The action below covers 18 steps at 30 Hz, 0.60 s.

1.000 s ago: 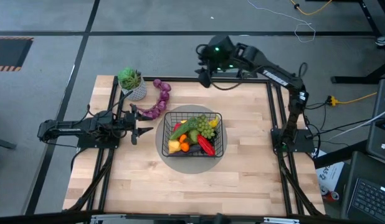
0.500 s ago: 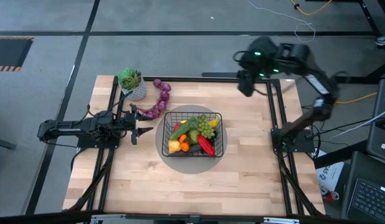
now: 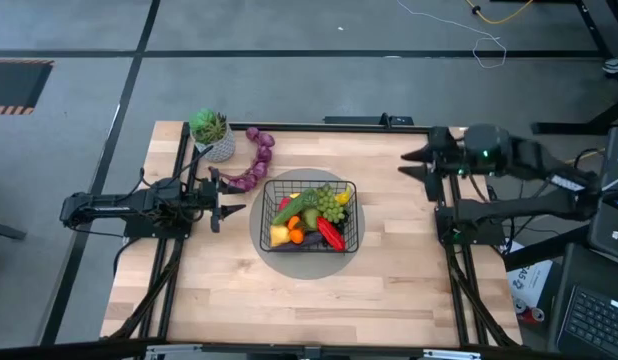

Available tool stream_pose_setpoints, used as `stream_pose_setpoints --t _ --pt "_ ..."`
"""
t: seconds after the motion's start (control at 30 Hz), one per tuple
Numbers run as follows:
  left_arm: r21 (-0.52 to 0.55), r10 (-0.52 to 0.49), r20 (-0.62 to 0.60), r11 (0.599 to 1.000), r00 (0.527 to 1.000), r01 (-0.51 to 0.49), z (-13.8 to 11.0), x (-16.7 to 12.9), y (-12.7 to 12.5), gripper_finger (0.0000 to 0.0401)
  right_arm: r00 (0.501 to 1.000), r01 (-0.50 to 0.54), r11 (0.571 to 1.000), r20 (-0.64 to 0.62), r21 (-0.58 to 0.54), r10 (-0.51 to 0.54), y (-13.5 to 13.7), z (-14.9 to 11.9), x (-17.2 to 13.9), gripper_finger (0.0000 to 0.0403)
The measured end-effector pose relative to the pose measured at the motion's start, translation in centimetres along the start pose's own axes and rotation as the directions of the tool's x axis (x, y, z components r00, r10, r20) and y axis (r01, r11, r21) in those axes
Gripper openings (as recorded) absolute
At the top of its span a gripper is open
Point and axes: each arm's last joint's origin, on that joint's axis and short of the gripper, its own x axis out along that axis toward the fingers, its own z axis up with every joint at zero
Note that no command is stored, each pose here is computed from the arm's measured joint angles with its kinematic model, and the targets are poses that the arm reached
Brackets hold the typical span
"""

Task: Build produce basket
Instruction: Put the purple garlic into the black wire basket

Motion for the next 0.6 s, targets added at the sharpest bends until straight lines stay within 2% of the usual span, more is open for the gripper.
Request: stream_pose_setpoints --t 0.17,0.37,0.5,0.6 --pt "0.000 0.000 0.000 1.000 1.000 0.000 0.0 0.0 0.0 0.0214 0.979 -0.098 0.995 0.177 -0.008 0.098 -0.6 -5.2 2.8 0.0184" --pt "0.000 0.000 0.000 1.000 1.000 0.000 0.0 0.0 0.0 0.0214 0.923 -0.151 0.981 0.338 -0.119 0.183 -1.3 -10.7 6.5 0.0184" --pt "0.000 0.000 0.000 1.000 1.000 0.000 0.0 0.0 0.0 0.0214 0.888 -0.160 0.978 0.413 -0.134 0.202 -1.9 -13.1 7.8 0.0184" --pt "0.000 0.000 0.000 1.000 1.000 0.000 0.0 0.0 0.0 0.0214 0.856 -0.128 0.969 0.470 -0.212 0.216 -2.1 -13.7 7.7 0.0184"
